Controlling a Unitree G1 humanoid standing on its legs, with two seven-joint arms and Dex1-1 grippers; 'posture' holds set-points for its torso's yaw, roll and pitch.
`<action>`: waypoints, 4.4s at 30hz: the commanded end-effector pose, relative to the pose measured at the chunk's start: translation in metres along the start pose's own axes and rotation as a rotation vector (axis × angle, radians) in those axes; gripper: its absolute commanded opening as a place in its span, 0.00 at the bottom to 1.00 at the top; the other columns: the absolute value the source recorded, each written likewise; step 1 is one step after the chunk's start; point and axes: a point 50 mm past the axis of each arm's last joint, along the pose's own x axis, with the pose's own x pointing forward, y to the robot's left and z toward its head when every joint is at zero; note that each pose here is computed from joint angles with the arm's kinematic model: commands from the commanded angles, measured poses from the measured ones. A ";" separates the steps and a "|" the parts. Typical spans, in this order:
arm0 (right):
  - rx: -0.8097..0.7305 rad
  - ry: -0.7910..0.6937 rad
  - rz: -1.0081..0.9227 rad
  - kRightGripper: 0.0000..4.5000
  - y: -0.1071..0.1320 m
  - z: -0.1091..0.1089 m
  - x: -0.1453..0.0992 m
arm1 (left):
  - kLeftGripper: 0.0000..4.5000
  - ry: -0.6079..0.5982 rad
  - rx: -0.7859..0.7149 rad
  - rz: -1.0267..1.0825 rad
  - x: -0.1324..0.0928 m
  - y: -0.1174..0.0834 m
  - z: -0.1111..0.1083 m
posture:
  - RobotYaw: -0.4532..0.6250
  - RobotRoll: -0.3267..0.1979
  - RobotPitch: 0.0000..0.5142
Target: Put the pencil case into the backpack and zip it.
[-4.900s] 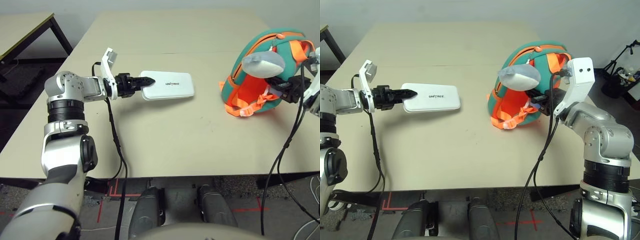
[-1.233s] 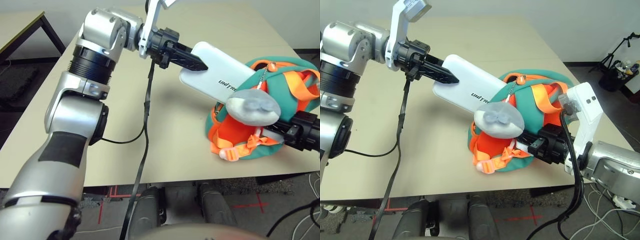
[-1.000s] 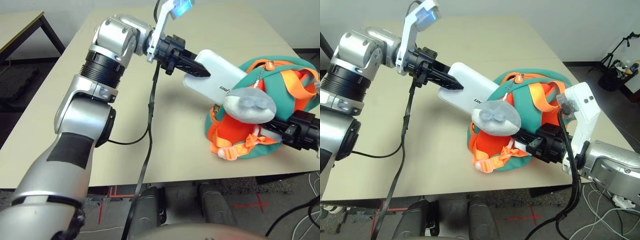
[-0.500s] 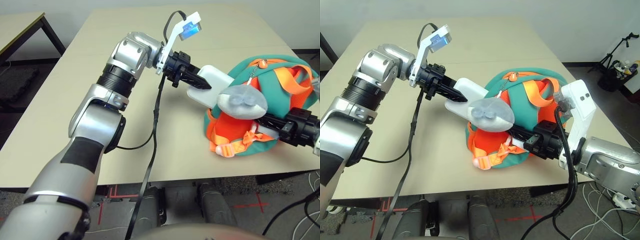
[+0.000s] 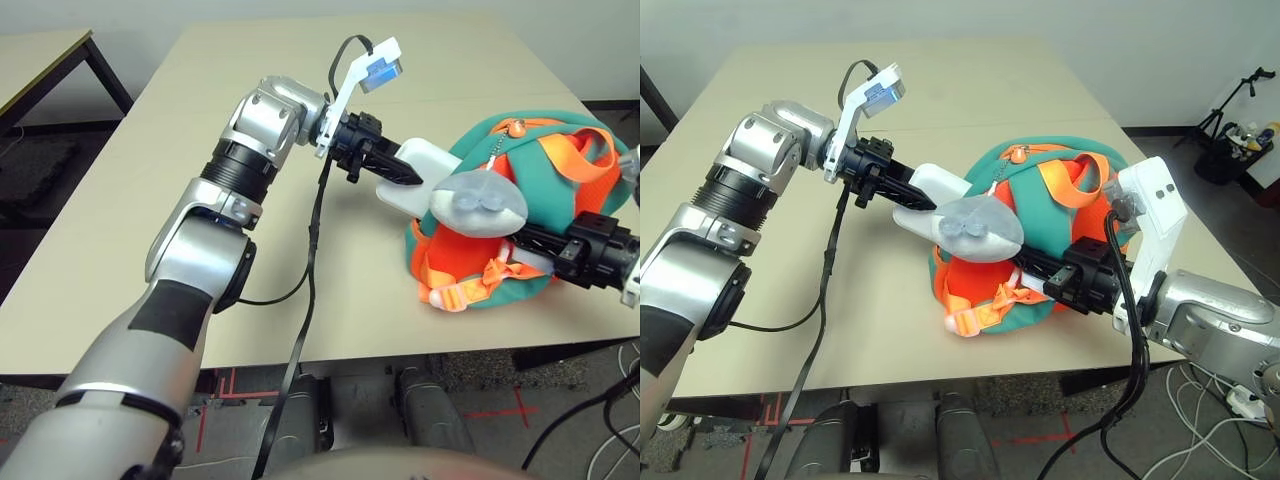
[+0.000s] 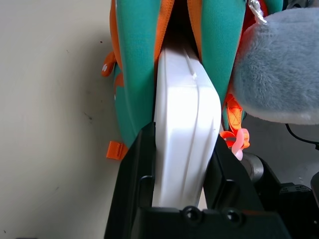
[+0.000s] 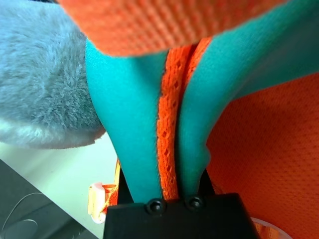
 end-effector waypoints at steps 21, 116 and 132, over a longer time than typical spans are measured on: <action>-0.016 -0.005 0.011 0.03 -0.004 0.002 0.005 | 1.00 -0.145 0.003 0.054 -0.053 -0.011 0.036 | 0.27 0.62 0.15; -0.022 -0.026 -0.018 0.03 -0.006 0.004 0.006 | 0.00 -0.060 -0.084 -0.048 0.006 0.008 0.007 | 0.21 0.62 0.18; -0.015 -0.019 -0.018 0.03 -0.005 0.004 0.005 | 0.00 -0.096 -0.135 -0.055 0.060 0.009 -0.002 | 0.20 0.62 0.21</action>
